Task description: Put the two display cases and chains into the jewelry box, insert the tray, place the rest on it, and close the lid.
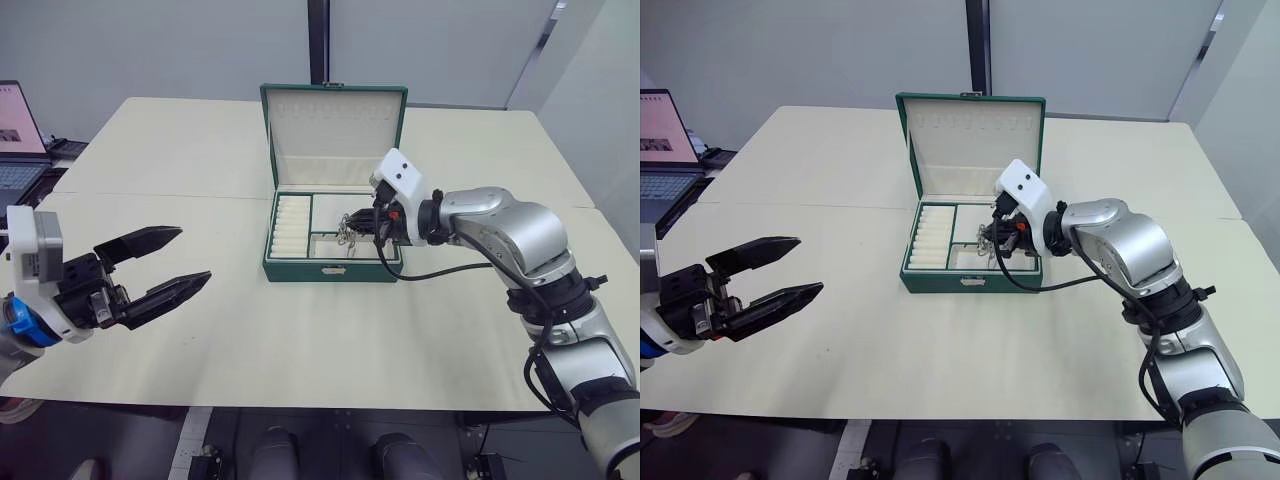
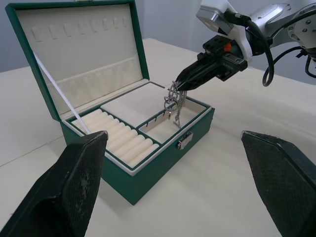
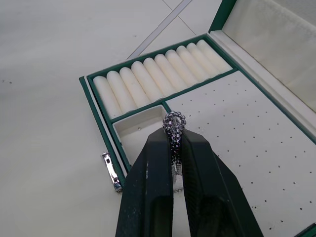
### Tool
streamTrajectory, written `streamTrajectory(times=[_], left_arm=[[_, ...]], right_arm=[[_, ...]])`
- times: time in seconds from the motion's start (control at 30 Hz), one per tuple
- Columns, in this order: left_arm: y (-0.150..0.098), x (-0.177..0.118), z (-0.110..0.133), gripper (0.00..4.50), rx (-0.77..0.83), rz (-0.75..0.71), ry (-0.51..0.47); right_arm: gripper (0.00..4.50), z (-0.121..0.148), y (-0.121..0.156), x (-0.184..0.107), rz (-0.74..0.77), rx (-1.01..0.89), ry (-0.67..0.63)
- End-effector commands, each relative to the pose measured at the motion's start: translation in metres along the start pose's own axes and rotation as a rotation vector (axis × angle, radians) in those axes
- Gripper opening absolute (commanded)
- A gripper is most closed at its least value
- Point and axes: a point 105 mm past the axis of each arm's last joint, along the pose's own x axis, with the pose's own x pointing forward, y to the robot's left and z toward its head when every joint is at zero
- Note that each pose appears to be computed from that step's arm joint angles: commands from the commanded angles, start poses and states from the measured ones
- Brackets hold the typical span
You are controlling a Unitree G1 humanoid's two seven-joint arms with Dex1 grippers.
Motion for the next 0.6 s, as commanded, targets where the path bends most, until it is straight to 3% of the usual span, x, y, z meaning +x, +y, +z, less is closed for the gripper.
streamTrajectory(times=[0.03, 0.37, 0.6], left_arm=[[-0.003, -0.002, 0.011, 4.50, 0.046, 0.005, -0.019], [-0.003, -0.003, 0.011, 4.50, 0.045, 0.006, -0.016], [-0.003, -0.003, 0.012, 4.50, 0.045, 0.001, -0.014]], right_arm=[[0.17, 0.005, 0.002, 0.000, 0.004, -0.029, -0.025], [0.17, -0.006, 0.004, 0.005, 0.009, -0.021, -0.002], [1.93, -0.007, 0.004, 0.004, 0.006, -0.034, -0.003]])
